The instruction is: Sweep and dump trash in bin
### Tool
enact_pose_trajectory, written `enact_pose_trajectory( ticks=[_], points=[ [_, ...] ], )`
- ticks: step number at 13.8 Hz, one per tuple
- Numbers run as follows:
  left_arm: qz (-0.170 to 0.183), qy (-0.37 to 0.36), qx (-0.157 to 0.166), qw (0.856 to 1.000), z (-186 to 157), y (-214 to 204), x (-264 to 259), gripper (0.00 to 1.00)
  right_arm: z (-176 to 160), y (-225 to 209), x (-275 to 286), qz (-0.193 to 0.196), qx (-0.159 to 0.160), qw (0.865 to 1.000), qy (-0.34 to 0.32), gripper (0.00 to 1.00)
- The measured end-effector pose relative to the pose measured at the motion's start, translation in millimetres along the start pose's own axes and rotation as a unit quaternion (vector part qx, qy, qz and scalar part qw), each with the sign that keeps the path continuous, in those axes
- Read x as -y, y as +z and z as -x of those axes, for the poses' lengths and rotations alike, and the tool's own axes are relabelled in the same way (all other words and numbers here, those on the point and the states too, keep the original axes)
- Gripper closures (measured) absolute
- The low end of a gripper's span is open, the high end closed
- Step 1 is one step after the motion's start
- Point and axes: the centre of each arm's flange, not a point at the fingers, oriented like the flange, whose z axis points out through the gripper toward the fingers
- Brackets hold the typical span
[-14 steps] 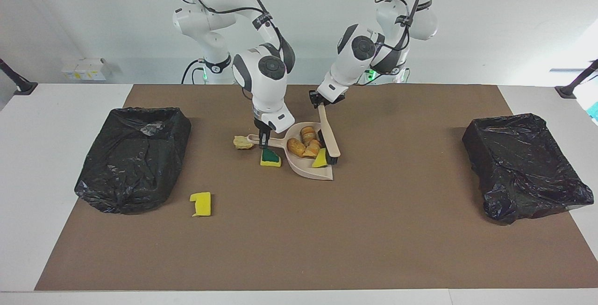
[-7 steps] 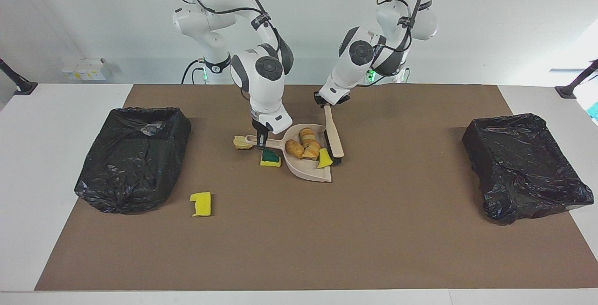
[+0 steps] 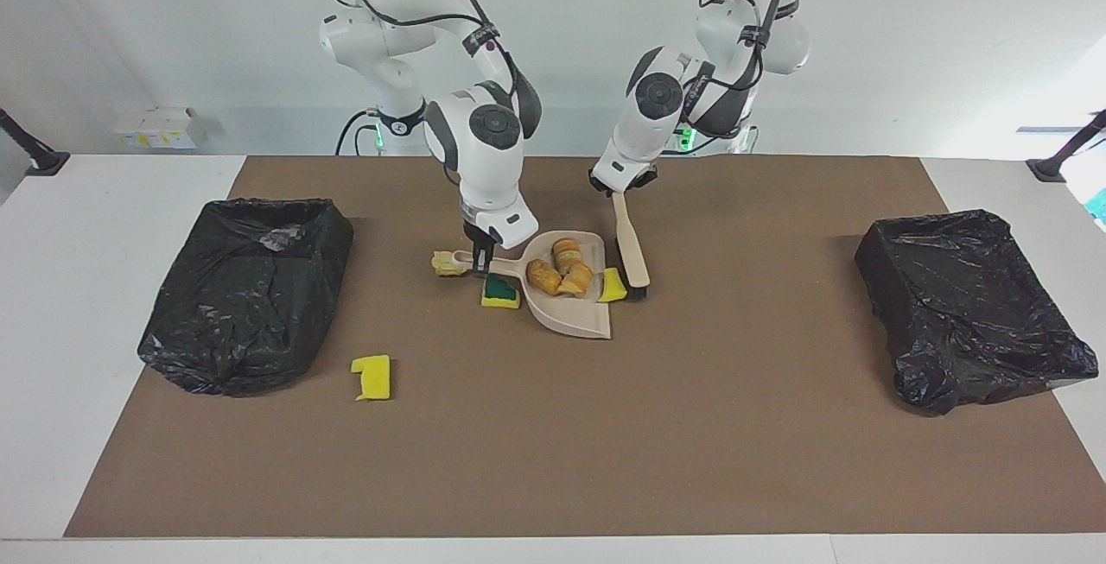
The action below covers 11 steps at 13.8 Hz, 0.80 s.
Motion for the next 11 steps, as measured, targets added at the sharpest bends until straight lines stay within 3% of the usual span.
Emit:
enact_pose_trajectory(
  ticks=[3,6,11],
  points=[
    [0.018,-0.014,-0.019,1.0,-9.7,-5.5,2.2,0.74,1.4,0.2,-0.8,0.0,0.0,1.0,0.001,0.67],
    [0.078,-0.041,-0.032,0.996,-13.7,-10.8,-10.2,0.74,1.4,0.2,-0.8,0.0,0.0,1.0,0.001,0.67],
    [0.13,-0.042,-0.056,0.989,8.7,-19.0,-51.7,0.74,1.5,0.2,-0.9,0.0,0.0,1.0,0.001,0.67]
  ],
)
